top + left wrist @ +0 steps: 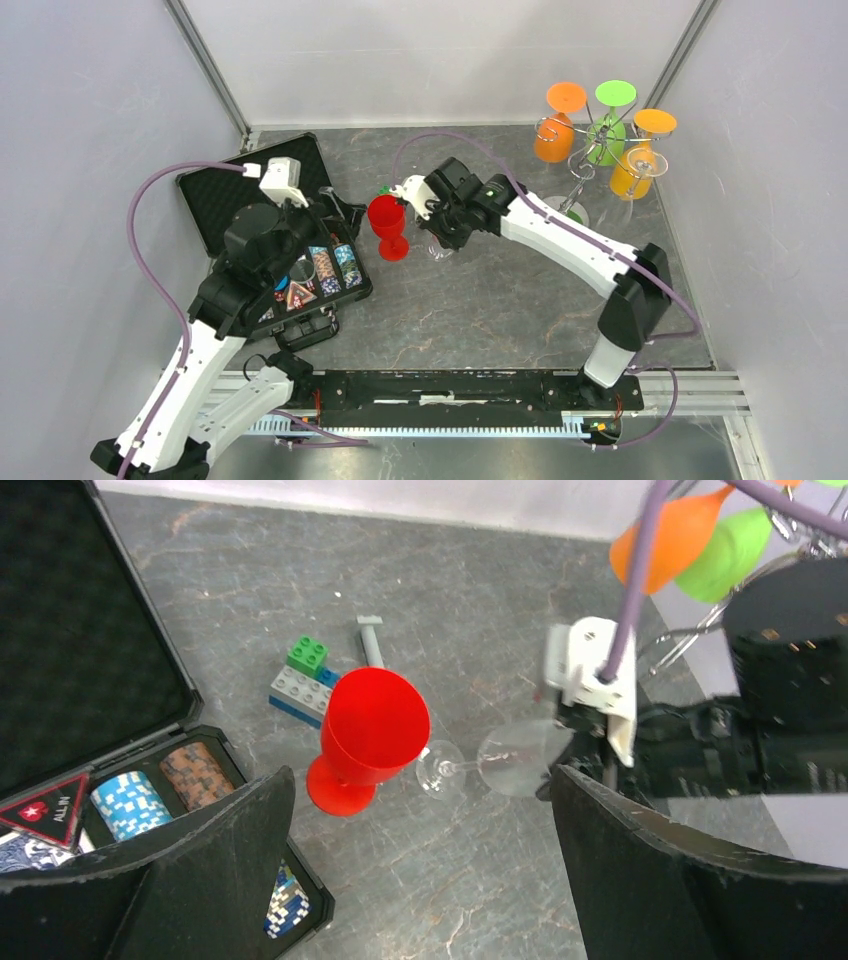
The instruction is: Take the wine glass off the wine glass rack
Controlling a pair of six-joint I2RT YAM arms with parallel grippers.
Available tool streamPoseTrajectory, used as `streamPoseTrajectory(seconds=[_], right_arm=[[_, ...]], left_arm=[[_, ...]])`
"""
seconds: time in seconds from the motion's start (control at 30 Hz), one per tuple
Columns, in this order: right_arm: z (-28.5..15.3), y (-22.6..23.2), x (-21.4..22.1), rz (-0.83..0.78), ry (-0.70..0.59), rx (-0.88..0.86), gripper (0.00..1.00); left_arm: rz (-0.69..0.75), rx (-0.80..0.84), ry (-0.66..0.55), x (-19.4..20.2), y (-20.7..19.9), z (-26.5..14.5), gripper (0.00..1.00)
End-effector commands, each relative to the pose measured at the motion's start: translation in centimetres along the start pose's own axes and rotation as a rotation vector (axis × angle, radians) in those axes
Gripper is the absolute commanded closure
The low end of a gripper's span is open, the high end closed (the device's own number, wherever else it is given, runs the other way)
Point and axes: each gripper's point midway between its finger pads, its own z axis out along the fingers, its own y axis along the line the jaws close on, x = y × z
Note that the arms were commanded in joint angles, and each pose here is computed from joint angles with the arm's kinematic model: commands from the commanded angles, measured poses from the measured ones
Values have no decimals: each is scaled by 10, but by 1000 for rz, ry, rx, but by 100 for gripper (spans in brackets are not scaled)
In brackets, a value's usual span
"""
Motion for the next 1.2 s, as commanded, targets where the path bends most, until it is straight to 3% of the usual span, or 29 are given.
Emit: streamPoseTrajectory(seconds=[0.0, 0.23, 0.67, 0.93, 1.17], right_arm=[[4, -3, -25, -17, -21, -48, 100], [16, -12, -31, -3, 32, -29, 99], [12, -28, -55, 18, -2, 27, 68], [-34, -36, -106, 21, -204, 53, 50], [-116, -54, -130, 47, -409, 183, 36]], left_arm=[[52, 70, 35, 1, -12, -2, 0], [64, 90, 48, 5, -14, -3, 0], [69, 89, 28, -1, -14, -8, 0], [64, 113, 13, -9, -20, -13, 0], [57, 126, -2, -13, -23, -17, 0]])
